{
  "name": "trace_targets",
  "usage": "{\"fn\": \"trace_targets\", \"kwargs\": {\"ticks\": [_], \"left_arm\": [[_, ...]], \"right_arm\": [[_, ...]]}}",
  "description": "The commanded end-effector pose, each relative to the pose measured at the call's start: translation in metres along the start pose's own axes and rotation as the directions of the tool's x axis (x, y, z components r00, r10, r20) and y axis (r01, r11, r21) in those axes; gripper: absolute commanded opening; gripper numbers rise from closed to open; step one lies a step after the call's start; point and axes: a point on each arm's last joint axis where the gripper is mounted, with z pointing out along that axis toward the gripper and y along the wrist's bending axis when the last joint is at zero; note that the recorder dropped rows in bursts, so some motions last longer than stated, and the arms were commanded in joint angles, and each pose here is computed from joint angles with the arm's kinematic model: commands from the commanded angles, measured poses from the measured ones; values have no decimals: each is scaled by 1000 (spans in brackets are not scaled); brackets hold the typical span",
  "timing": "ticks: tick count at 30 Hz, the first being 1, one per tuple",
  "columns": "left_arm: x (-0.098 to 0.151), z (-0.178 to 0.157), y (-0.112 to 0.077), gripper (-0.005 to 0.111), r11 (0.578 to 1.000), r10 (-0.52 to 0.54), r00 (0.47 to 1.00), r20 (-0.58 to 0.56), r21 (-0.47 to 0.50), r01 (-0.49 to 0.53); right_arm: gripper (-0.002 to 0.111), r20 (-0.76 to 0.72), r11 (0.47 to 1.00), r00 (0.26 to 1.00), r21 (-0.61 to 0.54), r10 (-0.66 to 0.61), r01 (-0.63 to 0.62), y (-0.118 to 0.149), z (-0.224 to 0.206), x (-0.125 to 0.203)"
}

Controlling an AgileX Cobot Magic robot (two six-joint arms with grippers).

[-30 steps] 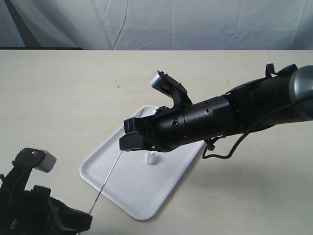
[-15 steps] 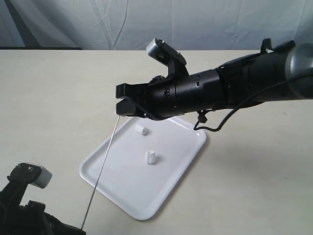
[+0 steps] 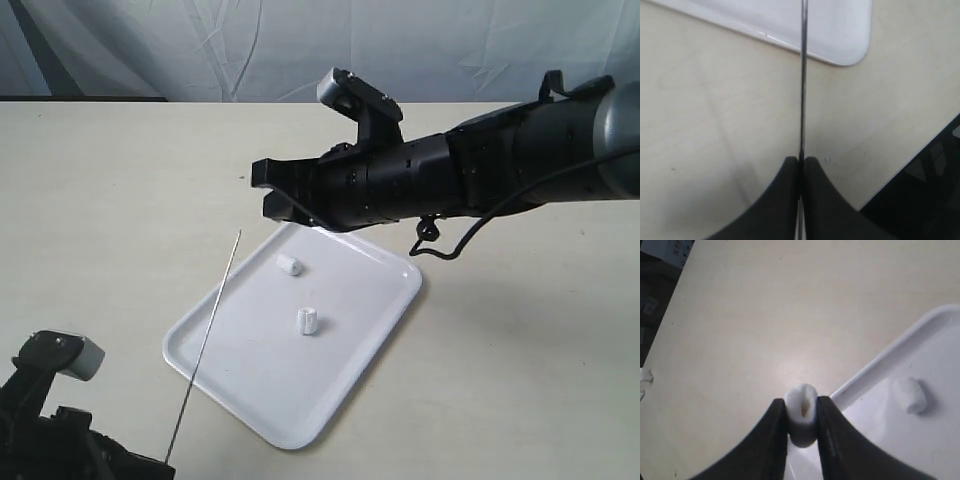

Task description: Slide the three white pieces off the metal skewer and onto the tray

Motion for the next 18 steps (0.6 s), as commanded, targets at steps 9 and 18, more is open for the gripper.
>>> {"fn": "trace_targets", "kwargs": {"ticks": [9, 18], "left_arm": [[-31, -5, -5, 0, 999, 26, 995, 97, -44, -22], [-39, -6, -3, 0, 996, 27, 991, 128, -87, -16]], "right_arm": [[27, -200, 998, 977, 31, 68, -62, -28, 8, 49], [42, -212, 998, 975, -19, 62, -67, -21, 4, 49]]}}
